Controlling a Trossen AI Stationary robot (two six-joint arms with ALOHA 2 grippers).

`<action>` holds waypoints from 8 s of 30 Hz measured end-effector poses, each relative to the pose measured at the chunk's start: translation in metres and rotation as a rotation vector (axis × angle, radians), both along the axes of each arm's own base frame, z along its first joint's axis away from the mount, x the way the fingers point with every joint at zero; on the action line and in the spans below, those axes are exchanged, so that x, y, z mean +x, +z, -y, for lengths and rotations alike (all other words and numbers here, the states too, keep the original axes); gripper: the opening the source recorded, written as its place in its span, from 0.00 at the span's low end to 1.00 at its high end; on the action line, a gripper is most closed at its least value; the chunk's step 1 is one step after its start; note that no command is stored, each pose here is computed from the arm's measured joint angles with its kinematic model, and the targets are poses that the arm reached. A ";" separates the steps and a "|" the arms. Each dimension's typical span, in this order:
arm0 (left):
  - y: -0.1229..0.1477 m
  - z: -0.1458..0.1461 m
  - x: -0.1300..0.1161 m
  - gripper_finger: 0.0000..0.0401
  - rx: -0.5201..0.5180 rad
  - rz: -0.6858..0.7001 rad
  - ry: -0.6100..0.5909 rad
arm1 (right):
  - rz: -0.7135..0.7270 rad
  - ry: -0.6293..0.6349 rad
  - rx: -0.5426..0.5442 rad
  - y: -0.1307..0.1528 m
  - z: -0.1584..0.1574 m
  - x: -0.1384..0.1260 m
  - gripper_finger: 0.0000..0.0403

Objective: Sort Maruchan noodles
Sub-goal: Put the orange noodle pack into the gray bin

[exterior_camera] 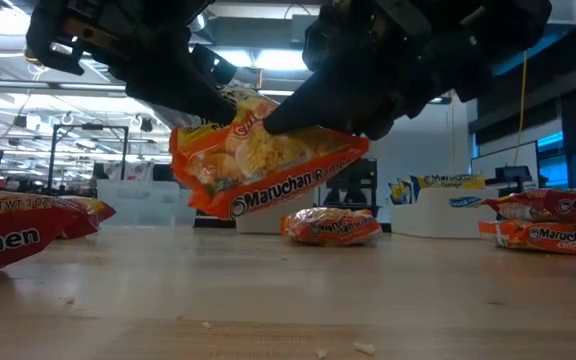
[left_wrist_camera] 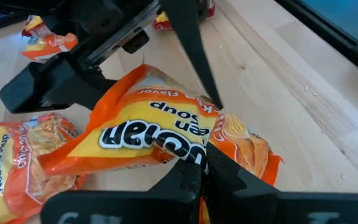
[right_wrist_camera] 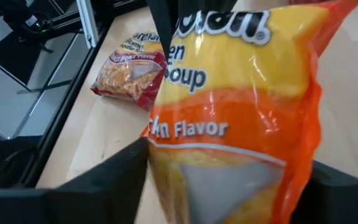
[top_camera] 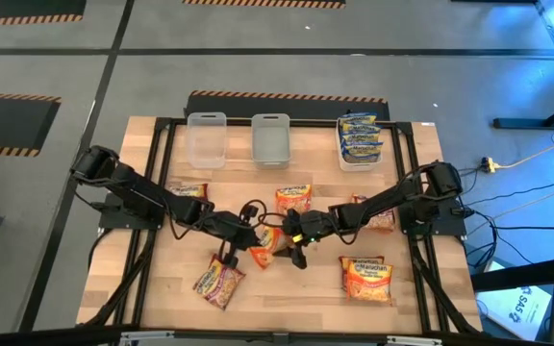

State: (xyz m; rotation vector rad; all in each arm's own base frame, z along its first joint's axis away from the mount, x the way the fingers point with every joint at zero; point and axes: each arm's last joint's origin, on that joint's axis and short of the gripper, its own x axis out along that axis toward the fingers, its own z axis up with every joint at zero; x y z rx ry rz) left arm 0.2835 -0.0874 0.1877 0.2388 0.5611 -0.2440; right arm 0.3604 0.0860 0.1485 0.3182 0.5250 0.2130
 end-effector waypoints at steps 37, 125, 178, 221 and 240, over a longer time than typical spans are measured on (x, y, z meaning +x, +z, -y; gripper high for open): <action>0.027 -0.031 -0.043 0.22 -0.304 -0.012 0.457 | 0.120 -0.246 -0.562 0.003 -0.029 -0.052 0.10; 0.017 -0.017 -0.007 0.29 0.089 0.225 0.222 | 0.268 -0.206 -0.308 0.129 -0.004 -0.044 0.89; 0.020 -0.022 -0.017 0.30 -0.014 0.166 0.377 | -0.356 -0.067 -0.532 0.117 0.009 0.050 0.10; 0.076 -0.045 -0.097 0.41 -0.134 0.167 0.578 | -0.364 -0.233 -0.629 0.154 0.101 0.038 0.08; 0.048 -0.043 -0.082 0.43 0.053 0.008 0.594 | -0.214 -0.318 -0.585 0.110 0.310 0.033 0.08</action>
